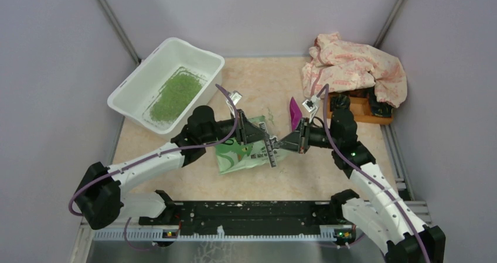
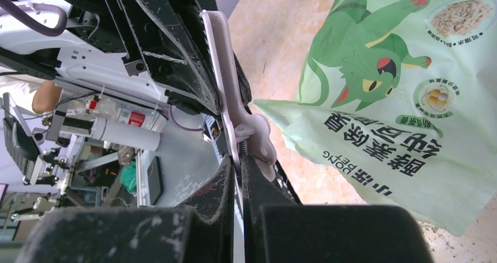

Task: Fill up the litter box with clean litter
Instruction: Pick up the clamp at the center of the board.

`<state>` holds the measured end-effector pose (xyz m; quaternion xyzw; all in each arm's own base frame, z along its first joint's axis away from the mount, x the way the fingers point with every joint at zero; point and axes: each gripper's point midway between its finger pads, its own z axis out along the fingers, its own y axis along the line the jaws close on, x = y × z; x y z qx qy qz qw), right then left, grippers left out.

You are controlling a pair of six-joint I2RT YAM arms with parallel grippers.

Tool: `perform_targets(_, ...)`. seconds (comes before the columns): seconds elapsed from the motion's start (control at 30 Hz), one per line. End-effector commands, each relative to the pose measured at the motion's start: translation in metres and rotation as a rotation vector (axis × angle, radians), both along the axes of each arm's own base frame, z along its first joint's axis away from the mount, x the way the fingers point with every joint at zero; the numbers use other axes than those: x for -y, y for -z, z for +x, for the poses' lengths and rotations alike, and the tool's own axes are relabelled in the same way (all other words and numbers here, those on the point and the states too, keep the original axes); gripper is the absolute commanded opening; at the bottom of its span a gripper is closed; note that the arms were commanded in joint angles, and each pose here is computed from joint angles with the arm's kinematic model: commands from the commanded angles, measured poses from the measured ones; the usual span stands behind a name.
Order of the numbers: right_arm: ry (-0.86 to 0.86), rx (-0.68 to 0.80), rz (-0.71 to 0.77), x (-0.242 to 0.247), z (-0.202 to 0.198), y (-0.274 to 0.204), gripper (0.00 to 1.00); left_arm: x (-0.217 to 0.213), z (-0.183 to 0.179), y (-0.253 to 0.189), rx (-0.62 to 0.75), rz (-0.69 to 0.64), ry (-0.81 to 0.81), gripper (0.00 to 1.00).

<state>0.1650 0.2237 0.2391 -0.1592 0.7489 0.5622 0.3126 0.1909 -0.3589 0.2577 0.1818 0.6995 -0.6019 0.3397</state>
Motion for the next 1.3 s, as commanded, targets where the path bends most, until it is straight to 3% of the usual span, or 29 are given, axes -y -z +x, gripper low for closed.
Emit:
perform_targets(0.0,-0.048,0.067,0.041,-0.005,-0.007,-0.017,0.0,0.003,-0.001,-0.006,0.035,-0.023,0.012,0.16)
perform_targets(0.07,-0.053,0.065,0.038,-0.005,-0.009,-0.016,0.0,0.003,-0.002,-0.009,0.044,-0.029,0.016,0.11)
perform_targets(0.23,-0.038,0.117,-0.025,0.002,-0.01,-0.021,0.34,0.002,-0.008,-0.02,0.018,-0.051,0.062,0.1)
perform_targets(0.47,-0.001,0.222,-0.048,0.01,-0.013,-0.034,0.52,-0.007,-0.026,-0.035,-0.073,-0.108,0.178,0.13)
perform_targets(0.93,-0.091,0.202,0.042,-0.001,-0.02,-0.037,0.54,-0.001,-0.039,-0.027,-0.208,-0.185,0.321,0.15)
perform_targets(1.27,-0.119,0.159,0.033,-0.001,-0.025,-0.029,0.45,0.002,-0.031,-0.023,-0.186,-0.191,0.292,0.15)
